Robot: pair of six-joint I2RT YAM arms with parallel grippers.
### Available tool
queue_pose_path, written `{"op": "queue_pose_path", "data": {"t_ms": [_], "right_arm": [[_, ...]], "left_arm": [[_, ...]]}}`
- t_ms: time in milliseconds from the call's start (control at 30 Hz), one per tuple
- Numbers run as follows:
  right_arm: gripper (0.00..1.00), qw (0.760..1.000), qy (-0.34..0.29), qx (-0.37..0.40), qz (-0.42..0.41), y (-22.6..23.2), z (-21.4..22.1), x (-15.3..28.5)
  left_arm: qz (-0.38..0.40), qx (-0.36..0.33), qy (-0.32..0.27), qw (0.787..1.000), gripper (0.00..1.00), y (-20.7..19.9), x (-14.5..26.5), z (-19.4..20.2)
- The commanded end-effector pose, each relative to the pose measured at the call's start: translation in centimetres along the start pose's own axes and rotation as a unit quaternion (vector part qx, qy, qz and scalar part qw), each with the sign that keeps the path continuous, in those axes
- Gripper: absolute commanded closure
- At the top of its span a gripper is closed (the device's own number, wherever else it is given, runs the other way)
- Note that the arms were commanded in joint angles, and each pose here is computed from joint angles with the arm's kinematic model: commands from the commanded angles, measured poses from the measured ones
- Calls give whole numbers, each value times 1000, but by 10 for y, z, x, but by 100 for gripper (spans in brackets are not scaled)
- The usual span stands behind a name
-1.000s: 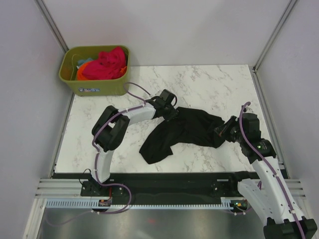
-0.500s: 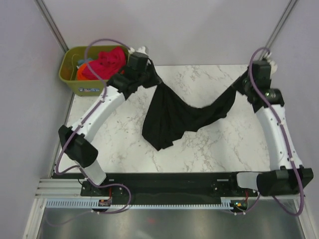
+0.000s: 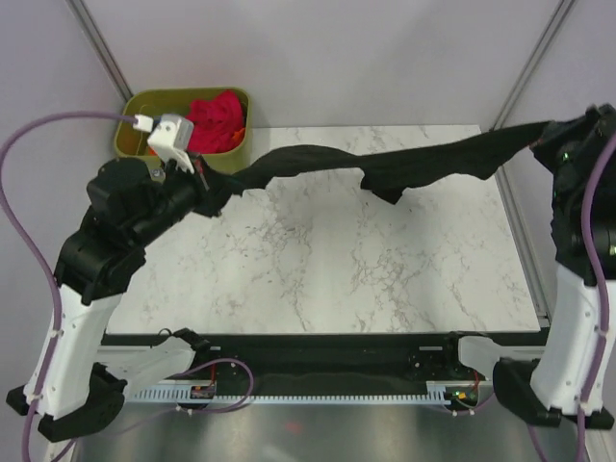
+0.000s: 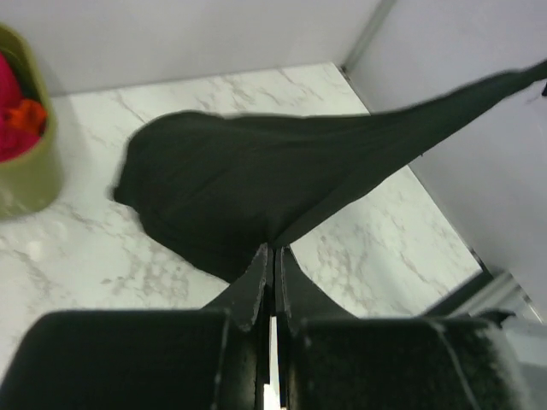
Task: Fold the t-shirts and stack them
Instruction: Flatten the tshirt out
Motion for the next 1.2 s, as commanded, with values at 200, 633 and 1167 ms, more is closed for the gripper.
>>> {"op": "queue_pose_path", "data": {"t_ms": [200, 633, 1167], "right_arm": [[100, 985, 117, 60, 113, -122, 90, 57], [100, 961, 246, 10, 128, -195, 183, 68], [100, 985, 163, 3, 54, -106, 114, 21]], "left_arm": [[120, 141, 224, 957, 98, -18, -12, 192], [13, 205, 327, 922, 85, -9, -23, 279], [17, 115, 175, 978, 98, -6, -44, 136]]}}
Point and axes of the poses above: each gripper's point midway between its finger pads, its own x axis back along the fingers, its own y axis along the line the jaws close on, z = x × y, the point moved 10 cm from there along x, back along the fingers, and after that the axes turned 14 degrees about -x, right-handed, at the moved point
